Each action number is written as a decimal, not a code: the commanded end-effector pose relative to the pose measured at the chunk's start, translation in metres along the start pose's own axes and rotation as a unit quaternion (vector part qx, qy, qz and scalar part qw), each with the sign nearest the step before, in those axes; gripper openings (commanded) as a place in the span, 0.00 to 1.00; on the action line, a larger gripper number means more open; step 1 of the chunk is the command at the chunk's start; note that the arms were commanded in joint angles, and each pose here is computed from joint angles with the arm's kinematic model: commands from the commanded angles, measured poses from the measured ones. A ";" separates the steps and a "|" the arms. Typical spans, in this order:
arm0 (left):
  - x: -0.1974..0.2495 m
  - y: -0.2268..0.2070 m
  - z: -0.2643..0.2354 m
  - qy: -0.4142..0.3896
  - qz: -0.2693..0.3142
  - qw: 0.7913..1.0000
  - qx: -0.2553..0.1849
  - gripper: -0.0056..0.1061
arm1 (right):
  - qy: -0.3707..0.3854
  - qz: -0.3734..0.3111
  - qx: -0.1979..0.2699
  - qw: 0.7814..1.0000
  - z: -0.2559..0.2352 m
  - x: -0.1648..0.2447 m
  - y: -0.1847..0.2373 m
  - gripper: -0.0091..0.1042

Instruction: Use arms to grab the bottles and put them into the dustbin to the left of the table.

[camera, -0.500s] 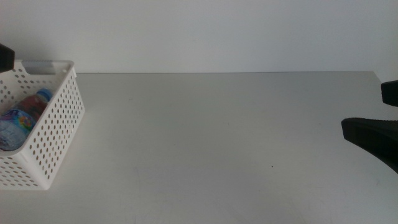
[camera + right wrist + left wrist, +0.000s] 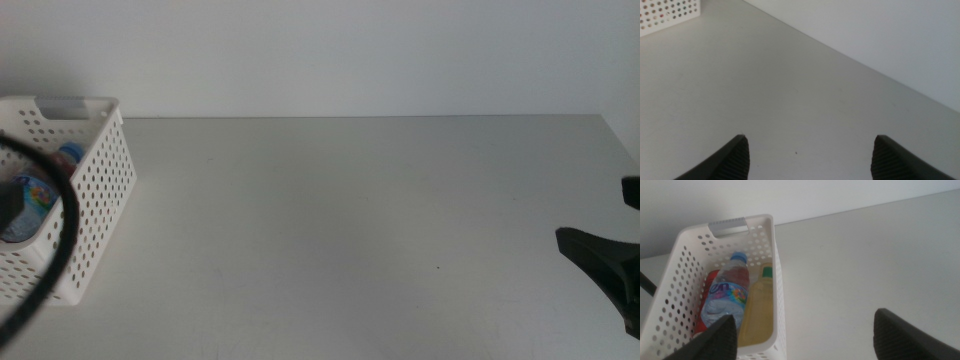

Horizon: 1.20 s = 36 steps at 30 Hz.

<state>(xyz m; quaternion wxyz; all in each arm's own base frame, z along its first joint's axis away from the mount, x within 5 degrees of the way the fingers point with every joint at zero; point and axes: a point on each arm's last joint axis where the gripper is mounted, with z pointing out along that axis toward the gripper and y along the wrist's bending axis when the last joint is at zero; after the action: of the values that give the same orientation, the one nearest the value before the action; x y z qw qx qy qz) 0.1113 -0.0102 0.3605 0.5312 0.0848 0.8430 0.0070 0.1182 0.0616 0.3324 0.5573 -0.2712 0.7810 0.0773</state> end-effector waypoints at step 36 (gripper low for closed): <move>0.182 -0.023 0.025 -0.159 -0.064 0.985 0.014 0.89 | -0.042 0.122 0.232 0.964 -0.026 0.173 0.010 0.63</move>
<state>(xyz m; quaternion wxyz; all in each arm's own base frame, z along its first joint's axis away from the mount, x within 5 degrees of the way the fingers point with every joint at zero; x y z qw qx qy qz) 0.0537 -0.0079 0.1766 0.6180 0.0516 0.7835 -0.0400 0.0512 0.0015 0.1719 0.5820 -0.0368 0.8121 -0.0194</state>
